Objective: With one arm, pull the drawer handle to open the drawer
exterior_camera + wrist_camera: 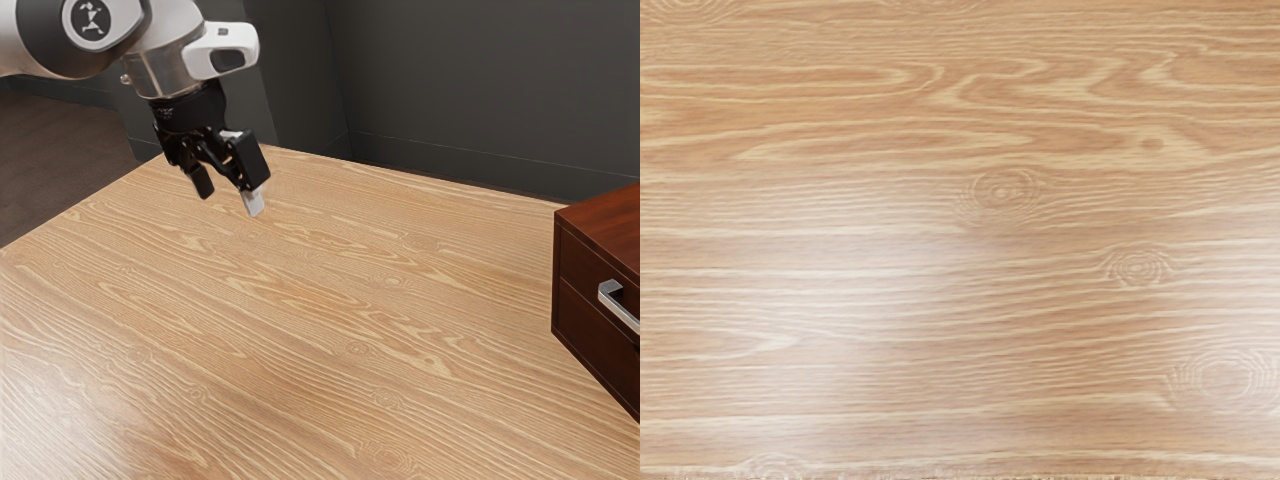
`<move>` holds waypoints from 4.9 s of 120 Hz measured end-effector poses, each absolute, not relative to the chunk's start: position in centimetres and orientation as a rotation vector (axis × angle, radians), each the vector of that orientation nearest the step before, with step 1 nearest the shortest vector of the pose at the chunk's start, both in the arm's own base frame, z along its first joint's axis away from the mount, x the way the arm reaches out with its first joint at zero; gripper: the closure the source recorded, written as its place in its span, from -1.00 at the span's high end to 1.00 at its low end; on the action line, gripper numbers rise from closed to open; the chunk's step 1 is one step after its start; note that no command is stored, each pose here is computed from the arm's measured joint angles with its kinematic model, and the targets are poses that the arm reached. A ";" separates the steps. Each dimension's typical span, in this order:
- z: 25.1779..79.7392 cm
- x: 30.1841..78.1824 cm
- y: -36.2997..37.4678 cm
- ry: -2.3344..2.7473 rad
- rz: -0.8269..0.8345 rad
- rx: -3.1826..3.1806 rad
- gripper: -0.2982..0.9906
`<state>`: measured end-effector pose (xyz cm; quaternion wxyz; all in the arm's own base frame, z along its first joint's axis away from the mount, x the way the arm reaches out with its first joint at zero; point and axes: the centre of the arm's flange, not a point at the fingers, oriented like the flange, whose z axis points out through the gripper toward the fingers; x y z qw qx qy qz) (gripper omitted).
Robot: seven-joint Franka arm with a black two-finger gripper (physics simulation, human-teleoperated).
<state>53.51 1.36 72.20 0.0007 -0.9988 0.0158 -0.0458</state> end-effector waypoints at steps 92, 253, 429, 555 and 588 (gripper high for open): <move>75.8 57.3 -9.8 -0.135 -0.327 -3.186 0.50; 61.2 64.3 -29.3 -1.267 -0.155 -3.304 0.47; 55.5 64.7 -31.4 -1.449 -0.088 -3.218 -0.54; 56.9 57.1 -26.4 -1.489 -0.089 -3.108 -0.69; 56.9 55.3 -25.3 -1.509 -0.087 -3.095 -0.68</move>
